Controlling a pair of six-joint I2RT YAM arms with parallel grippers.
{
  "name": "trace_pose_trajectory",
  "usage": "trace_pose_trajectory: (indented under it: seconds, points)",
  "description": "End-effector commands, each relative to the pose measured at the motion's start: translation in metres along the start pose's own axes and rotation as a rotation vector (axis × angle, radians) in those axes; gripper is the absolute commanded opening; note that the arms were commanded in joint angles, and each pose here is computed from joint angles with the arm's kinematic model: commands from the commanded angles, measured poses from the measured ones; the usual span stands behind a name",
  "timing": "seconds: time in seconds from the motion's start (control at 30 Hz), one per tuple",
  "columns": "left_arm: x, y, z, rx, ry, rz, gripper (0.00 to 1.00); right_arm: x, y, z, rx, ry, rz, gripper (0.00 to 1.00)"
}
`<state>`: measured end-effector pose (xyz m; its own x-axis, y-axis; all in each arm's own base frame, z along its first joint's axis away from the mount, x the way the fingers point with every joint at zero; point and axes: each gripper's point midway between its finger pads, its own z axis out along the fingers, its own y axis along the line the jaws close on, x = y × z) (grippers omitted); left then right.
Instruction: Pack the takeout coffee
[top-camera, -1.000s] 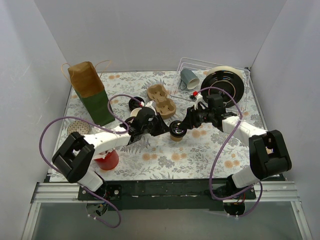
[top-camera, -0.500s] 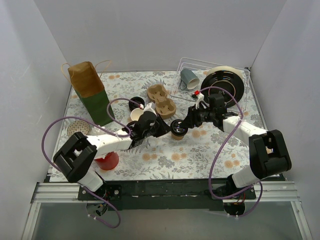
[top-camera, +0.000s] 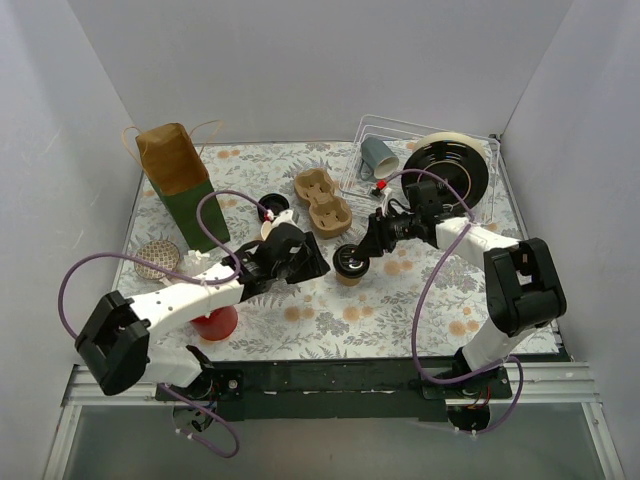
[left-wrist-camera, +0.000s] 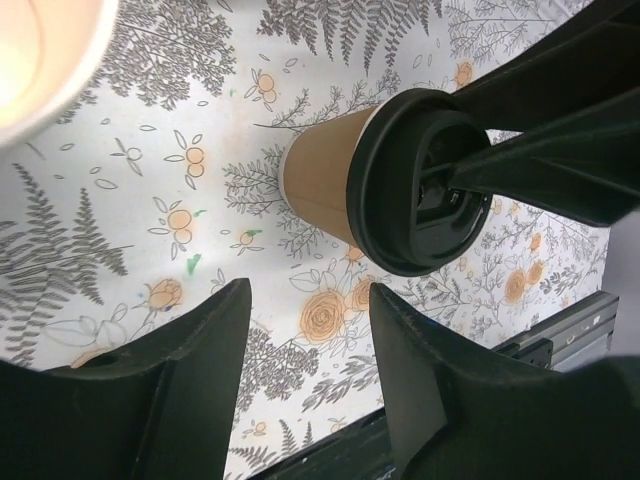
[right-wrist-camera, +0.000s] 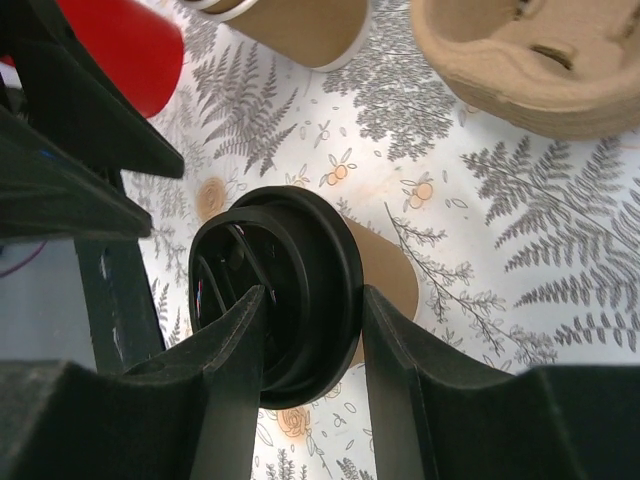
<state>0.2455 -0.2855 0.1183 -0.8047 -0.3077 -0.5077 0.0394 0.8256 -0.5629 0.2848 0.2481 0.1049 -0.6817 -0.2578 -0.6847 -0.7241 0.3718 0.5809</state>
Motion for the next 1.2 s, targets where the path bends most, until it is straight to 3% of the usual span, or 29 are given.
trace_pose_trajectory:
  seconds: [0.0,0.37,0.63,0.9,1.17]
  points:
    - [-0.013,0.012,-0.024,-0.041,-0.012,0.055,0.50,0.080,-0.019,0.002,0.037,0.249,0.108,0.35]
    - [-0.014,-0.016,-0.008,0.127,0.019,0.119,0.48,0.089,-0.014,0.001,0.046,0.296,0.054,0.34]
    - [-0.020,-0.024,0.017,0.121,0.031,0.151,0.44,0.096,-0.013,0.002,0.067,0.326,0.040,0.33]
    - [-0.015,0.002,0.035,0.011,0.034,0.152,0.40,0.095,-0.014,0.002,0.079,0.322,0.036,0.32]
    - [0.031,0.076,0.047,-0.246,0.132,0.110,0.37,0.110,-0.021,0.003,0.112,0.340,0.095,0.31]
